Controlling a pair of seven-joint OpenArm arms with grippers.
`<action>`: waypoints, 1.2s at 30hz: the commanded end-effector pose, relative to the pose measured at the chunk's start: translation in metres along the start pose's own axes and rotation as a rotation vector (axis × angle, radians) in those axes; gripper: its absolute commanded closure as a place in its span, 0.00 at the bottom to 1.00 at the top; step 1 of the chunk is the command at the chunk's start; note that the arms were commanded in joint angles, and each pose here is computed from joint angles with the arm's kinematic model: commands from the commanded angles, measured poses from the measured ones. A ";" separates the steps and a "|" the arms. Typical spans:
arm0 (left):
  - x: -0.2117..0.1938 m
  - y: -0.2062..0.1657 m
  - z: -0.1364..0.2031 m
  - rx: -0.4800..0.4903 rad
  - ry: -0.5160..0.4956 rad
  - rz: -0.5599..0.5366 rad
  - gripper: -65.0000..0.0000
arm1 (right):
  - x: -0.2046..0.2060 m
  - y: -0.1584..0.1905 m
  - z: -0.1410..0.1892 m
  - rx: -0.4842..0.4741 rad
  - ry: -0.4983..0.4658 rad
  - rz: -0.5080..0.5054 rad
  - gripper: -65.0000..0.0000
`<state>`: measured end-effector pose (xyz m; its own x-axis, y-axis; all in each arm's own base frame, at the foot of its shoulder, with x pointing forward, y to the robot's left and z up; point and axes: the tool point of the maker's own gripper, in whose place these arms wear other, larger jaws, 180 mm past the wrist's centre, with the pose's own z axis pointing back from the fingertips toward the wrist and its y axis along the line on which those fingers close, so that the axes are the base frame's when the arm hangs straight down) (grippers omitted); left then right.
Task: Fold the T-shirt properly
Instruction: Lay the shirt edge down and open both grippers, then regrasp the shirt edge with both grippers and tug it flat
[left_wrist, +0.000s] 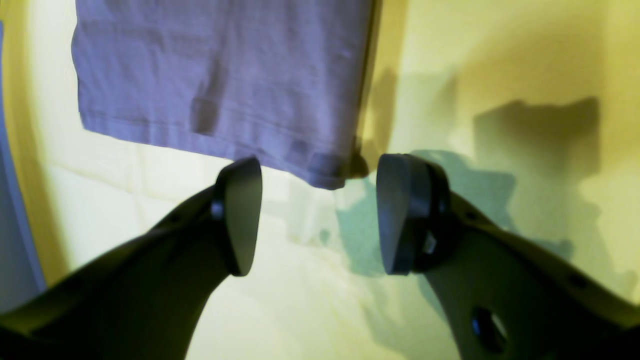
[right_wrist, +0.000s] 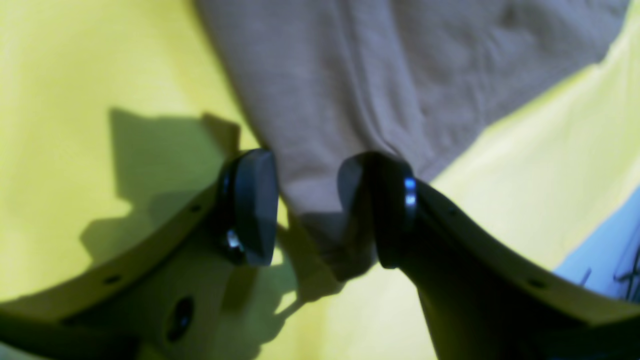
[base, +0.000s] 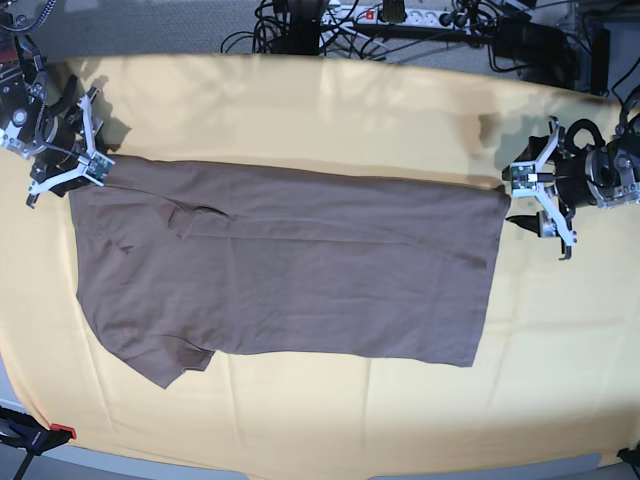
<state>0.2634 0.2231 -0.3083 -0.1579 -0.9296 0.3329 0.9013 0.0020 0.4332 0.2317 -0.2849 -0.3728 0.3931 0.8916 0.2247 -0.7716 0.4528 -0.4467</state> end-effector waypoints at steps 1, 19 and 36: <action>-0.001 0.013 0.008 0.032 0.002 -0.013 0.43 | -0.011 -0.012 0.003 -0.030 0.043 0.016 0.52; -0.004 0.014 0.008 0.041 0.018 -0.032 0.89 | -0.012 -0.022 0.000 -0.090 0.028 -0.046 1.00; -0.014 0.011 -0.003 0.039 -0.017 -0.026 0.40 | -0.004 -0.015 0.000 -0.051 -0.020 -0.105 0.78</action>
<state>0.2692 0.2330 -0.3238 -0.1741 -0.9255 0.3365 0.8964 -0.0075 0.4432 0.2363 -0.2914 -0.3758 0.4741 0.8319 0.2885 -0.7038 0.5549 -0.4434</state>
